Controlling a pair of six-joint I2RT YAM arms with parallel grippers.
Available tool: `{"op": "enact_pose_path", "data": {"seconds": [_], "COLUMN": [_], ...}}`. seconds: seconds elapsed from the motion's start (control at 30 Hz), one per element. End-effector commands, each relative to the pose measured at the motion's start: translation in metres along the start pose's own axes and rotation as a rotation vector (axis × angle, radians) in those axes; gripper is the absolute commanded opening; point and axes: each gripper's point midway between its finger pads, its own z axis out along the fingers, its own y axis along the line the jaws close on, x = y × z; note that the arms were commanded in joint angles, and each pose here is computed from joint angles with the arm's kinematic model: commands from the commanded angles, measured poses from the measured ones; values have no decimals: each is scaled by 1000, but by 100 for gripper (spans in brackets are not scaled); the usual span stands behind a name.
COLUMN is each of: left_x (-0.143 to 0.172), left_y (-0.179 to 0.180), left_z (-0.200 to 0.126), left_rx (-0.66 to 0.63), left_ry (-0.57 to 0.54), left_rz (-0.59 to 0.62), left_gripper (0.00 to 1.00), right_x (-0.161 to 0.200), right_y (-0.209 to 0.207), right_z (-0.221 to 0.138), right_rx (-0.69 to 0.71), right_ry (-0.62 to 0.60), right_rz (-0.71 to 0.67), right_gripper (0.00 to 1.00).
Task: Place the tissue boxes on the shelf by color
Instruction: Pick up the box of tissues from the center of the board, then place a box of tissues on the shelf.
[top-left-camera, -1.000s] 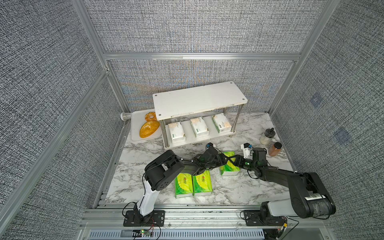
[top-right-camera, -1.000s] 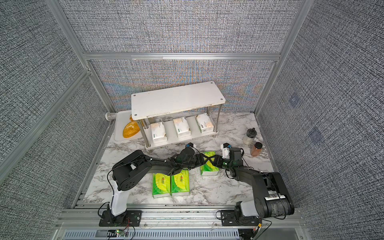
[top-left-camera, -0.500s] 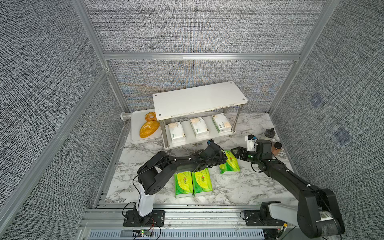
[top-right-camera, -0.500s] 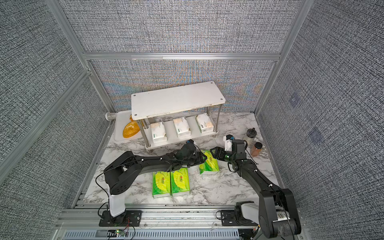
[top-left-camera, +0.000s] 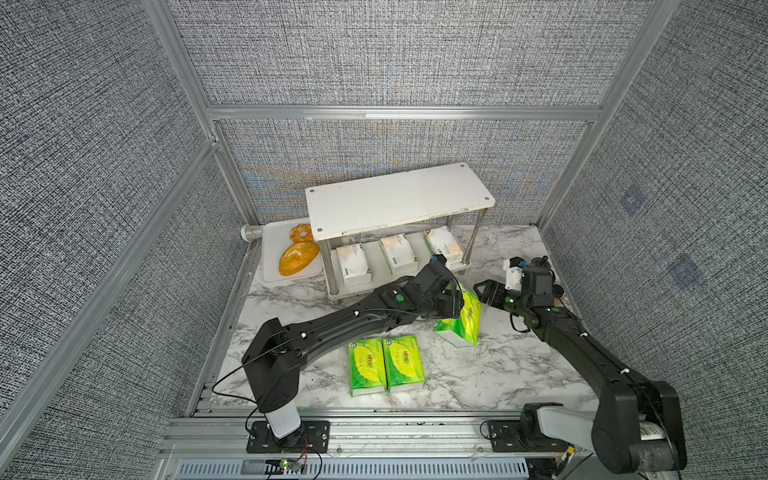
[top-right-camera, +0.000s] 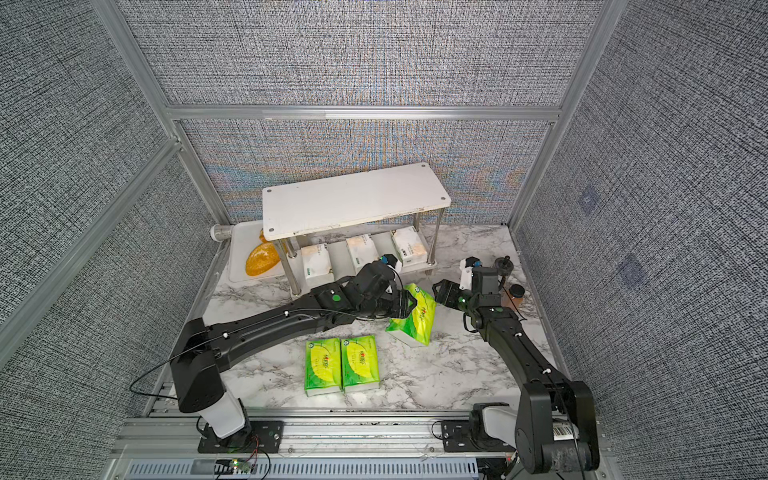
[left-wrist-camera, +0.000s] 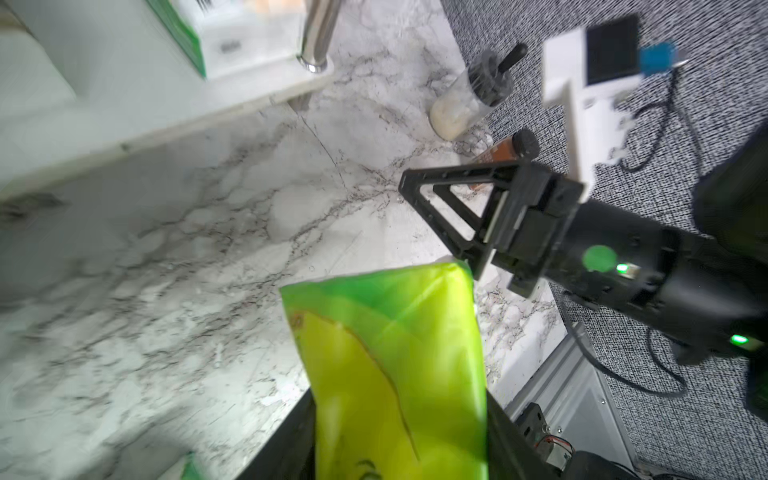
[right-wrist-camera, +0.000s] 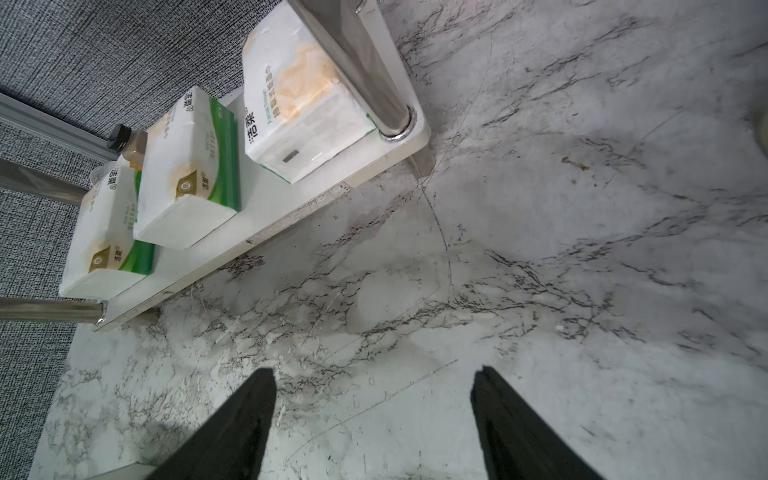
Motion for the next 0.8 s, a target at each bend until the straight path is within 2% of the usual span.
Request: {"op": "enact_pose_path", "data": {"seconds": [0.0, 0.23, 0.43, 0.57, 0.77], "left_x": [-26, -101, -171, -210, -241], "left_y": [-6, -26, -9, 24, 80], "left_z": [-33, -119, -198, -241, -263], "left_rx": [-30, -32, -94, -158, -212], "left_ry": [-85, -326, -542, -639, -669], "left_rz": [83, 124, 88, 20, -96], "left_gripper": [56, 57, 57, 57, 58], "right_x": [5, 11, 18, 22, 28], "right_y": [-3, -1, 4, 10, 25], "right_z": [0, 3, 7, 11, 18], "right_rx": [9, -12, -21, -25, -32], "right_ry": [17, 34, 42, 54, 72], "right_rz": [-2, -6, -19, -36, -76], "right_gripper": [79, 79, 79, 79, 79]}}
